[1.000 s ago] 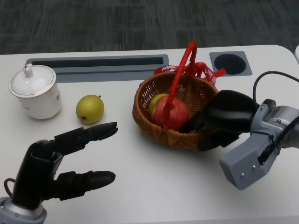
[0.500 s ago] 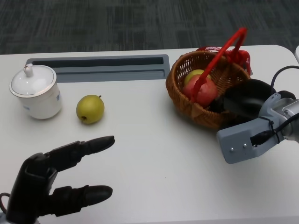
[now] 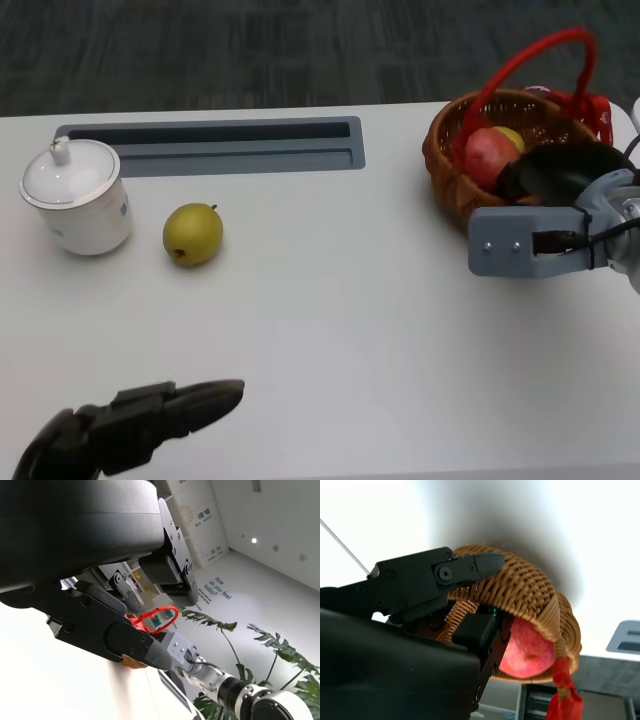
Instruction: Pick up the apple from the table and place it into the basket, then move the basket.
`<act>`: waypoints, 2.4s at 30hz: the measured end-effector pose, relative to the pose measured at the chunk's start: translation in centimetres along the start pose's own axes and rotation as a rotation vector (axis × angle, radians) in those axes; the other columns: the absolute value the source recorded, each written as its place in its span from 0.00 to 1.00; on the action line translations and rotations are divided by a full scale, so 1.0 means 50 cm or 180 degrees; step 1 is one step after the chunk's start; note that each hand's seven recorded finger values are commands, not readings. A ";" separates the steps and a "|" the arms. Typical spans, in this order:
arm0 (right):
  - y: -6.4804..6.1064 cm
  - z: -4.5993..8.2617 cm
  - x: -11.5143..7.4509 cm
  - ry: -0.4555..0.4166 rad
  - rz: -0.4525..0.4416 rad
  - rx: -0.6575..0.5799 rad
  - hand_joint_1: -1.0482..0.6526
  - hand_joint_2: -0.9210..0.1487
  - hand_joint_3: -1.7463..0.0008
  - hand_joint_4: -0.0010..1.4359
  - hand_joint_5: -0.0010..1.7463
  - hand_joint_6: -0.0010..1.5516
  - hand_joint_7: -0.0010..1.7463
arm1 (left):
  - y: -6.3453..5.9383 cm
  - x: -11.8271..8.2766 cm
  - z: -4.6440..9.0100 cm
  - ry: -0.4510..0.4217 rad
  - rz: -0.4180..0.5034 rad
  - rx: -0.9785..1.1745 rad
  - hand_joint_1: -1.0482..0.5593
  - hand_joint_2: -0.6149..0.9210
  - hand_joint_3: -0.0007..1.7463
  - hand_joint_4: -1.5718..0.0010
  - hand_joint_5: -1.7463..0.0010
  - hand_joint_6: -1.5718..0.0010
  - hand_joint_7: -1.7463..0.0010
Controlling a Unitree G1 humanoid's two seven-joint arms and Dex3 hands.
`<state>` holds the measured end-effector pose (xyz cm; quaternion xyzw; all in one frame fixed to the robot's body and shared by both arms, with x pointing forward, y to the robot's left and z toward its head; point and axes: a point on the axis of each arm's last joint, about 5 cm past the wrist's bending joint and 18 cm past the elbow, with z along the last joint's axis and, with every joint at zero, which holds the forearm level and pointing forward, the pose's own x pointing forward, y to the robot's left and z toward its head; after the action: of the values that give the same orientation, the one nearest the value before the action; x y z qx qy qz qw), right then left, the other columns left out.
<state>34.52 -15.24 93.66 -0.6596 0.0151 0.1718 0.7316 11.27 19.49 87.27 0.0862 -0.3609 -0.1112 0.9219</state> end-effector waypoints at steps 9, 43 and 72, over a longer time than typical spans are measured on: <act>-0.009 -0.008 0.001 0.0333 -0.0095 0.0276 0.48 0.00 0.94 0.64 0.01 0.57 0.00 | -0.006 -0.037 0.032 0.0229 0.0080 0.0011 0.42 0.95 0.00 0.40 0.99 0.47 1.00; -0.081 -0.060 -0.011 0.0337 0.0105 0.0336 0.10 0.13 1.00 0.39 0.00 0.34 0.01 | -0.034 0.017 -0.006 0.0105 -0.0033 -0.0298 0.41 0.94 0.00 0.38 1.00 0.43 1.00; -0.098 -0.074 -0.035 -0.0732 -0.0397 0.0664 0.11 0.10 0.99 0.41 0.00 0.33 0.00 | -0.014 0.049 -0.033 0.0042 -0.0131 -0.0326 0.40 0.94 0.00 0.39 1.00 0.44 1.00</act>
<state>34.97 -19.55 98.32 -0.5558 -0.0919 0.1978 0.8022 14.03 18.30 87.50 0.0471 -0.3468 -0.1479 0.9250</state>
